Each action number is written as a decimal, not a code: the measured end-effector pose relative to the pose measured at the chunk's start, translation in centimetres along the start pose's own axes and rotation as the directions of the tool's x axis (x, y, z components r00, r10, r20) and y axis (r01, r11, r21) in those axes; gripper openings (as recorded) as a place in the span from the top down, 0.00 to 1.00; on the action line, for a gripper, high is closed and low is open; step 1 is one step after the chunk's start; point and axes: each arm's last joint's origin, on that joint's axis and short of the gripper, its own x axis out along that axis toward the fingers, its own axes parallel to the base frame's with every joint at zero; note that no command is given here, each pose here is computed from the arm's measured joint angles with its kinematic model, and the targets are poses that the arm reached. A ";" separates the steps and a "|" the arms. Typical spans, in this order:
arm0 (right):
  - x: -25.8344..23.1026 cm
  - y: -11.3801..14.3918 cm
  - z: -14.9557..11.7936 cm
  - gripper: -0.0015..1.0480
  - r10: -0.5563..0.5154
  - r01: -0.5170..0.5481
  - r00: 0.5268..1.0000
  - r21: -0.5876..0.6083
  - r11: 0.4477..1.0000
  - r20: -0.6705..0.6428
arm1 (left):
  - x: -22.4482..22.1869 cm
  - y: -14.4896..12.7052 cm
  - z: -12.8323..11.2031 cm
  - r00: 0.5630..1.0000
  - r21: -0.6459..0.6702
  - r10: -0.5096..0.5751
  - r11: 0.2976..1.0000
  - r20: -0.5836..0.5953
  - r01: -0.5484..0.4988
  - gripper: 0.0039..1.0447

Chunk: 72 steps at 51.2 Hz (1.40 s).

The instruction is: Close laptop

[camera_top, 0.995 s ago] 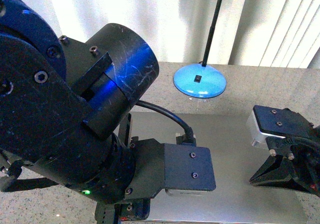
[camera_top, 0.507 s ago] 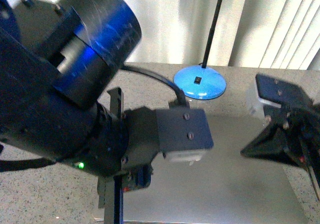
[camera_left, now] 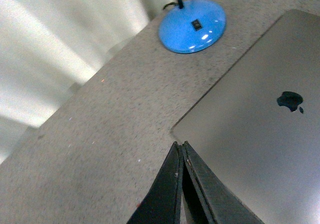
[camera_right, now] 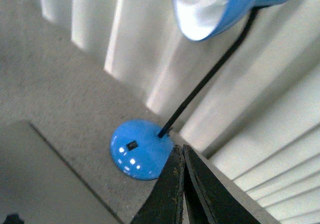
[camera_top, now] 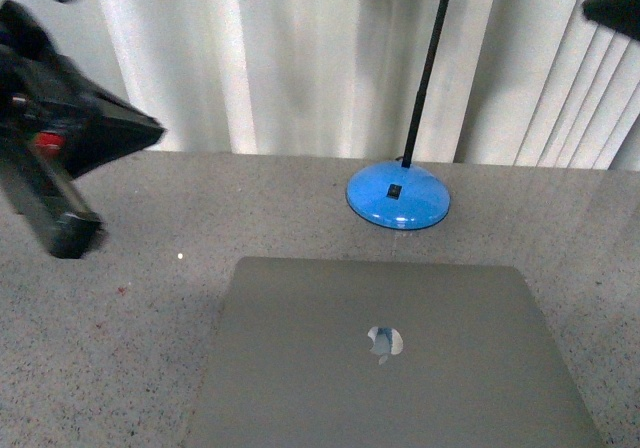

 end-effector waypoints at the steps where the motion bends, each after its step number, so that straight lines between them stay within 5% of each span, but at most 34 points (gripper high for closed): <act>1: -0.2 0.0 0.2 0.97 -0.012 0.012 1.000 0.002 1.000 0.005 | -0.6 0.2 -0.2 1.000 -0.019 0.017 1.000 0.002 -0.017 0.97; 14: -5.8 0.5 3.5 0.97 -0.230 0.212 0.968 0.166 0.963 0.096 | -7.0 1.2 -2.2 0.982 -0.250 0.178 0.955 0.056 -0.159 0.97; 23: -8.4 2.7 4.2 0.97 -0.277 0.250 0.955 0.216 0.944 0.105 | -9.8 1.0 -3.3 0.959 -0.371 0.277 0.898 0.054 -0.238 0.97; 27: -9.0 3.7 4.1 0.97 -0.286 0.260 0.953 0.222 0.940 0.095 | -10.5 0.2 -4.2 0.860 -0.459 0.500 0.790 0.098 -0.407 0.97; 31: -9.5 4.5 3.9 0.97 -0.363 0.336 0.930 0.268 0.903 0.059 | -11.3 -0.9 -5.1 0.801 -0.528 0.582 0.728 0.140 -0.437 0.97; 34: -10.2 5.3 3.1 0.97 -0.474 0.444 0.880 0.339 0.830 0.009 | -11.6 -1.7 -5.8 0.792 -0.552 0.591 0.716 0.153 -0.428 0.97; 40: -11.8 6.7 1.1 0.97 -0.527 0.496 0.849 0.389 0.776 -0.030 | -11.7 -3.2 -7.5 0.795 -0.570 0.588 0.708 0.148 -0.417 0.97; 72: -15.1 9.4 -4.8 0.97 -0.532 0.494 0.846 0.416 0.763 -0.027 | -12.5 -5.6 -9.8 0.793 -0.584 0.590 0.701 0.151 -0.410 0.97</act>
